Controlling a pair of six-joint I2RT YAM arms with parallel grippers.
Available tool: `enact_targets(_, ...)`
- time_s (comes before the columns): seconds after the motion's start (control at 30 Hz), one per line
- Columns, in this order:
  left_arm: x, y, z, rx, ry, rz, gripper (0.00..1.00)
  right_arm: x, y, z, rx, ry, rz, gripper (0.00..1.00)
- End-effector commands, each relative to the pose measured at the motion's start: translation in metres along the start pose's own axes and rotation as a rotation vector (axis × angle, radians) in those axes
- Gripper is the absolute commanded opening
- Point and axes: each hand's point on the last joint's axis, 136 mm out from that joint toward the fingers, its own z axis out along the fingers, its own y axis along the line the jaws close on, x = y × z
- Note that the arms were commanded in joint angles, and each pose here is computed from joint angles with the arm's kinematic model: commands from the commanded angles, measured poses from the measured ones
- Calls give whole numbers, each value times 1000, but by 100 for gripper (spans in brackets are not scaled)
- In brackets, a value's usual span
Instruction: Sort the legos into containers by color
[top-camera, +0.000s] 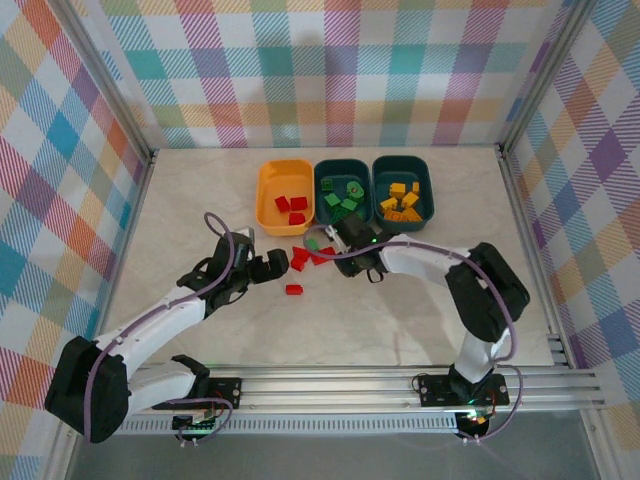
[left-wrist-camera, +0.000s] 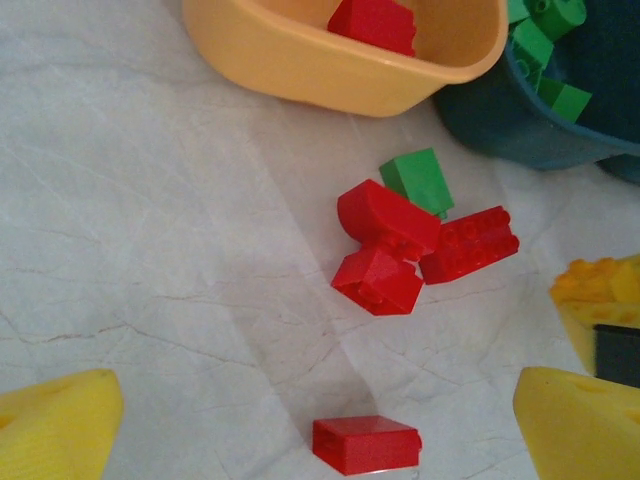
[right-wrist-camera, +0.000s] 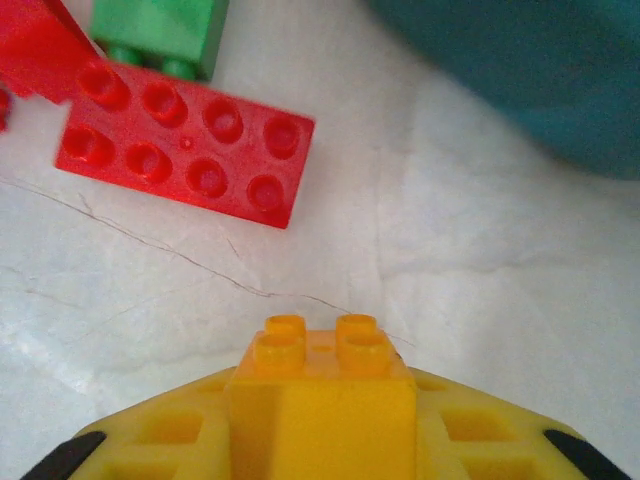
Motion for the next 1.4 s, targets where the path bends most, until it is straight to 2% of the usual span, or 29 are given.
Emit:
enact_targets(0.0, -7, -11, 2, 19, 14, -1, 99, -36, -28, -34, 83, -147, 99, 27)
enact_targets(0.1, -1, -16, 10, 19, 64, 1, 98, -49, -78, -43, 139, -186, 263, 26)
enact_targets(0.23, 17, -26, 22, 14, 152, 39, 97, -45, -151, -24, 182, -130, 515, 27)
enact_targets(0.4, 43, -35, 32, -24, 265, 123, 96, -37, -204, 5, 214, -52, 647, 30)
enact_targets(0.47, 51, -39, 37, -29, 298, 152, 96, -34, -216, 12, 208, -29, 686, 39)
enact_targets(0.53, 59, -43, 40, -46, 321, 186, 95, -35, -225, 13, 219, -25, 709, 57)
enact_targets(0.67, 68, -42, 44, -95, 341, 234, 94, -47, -232, -10, 240, -86, 720, 66)
enact_targets(0.77, 72, -39, 44, -131, 345, 260, 94, -55, -225, -43, 232, -187, 742, 68)
enact_targets(0.9, 78, -33, 46, -188, 350, 296, 92, -46, -180, -71, 188, -283, 729, 70)
enact_targets(1.07, 87, -29, 55, -207, 369, 295, 84, -14, -138, -81, 167, -320, 700, 71)
enact_targets(1.2, 95, -27, 66, -208, 392, 290, 74, 13, -130, -82, 163, -322, 714, 71)
enact_targets(1.37, 104, -25, 77, -223, 424, 284, 58, 25, -128, -80, 154, -371, 740, 69)
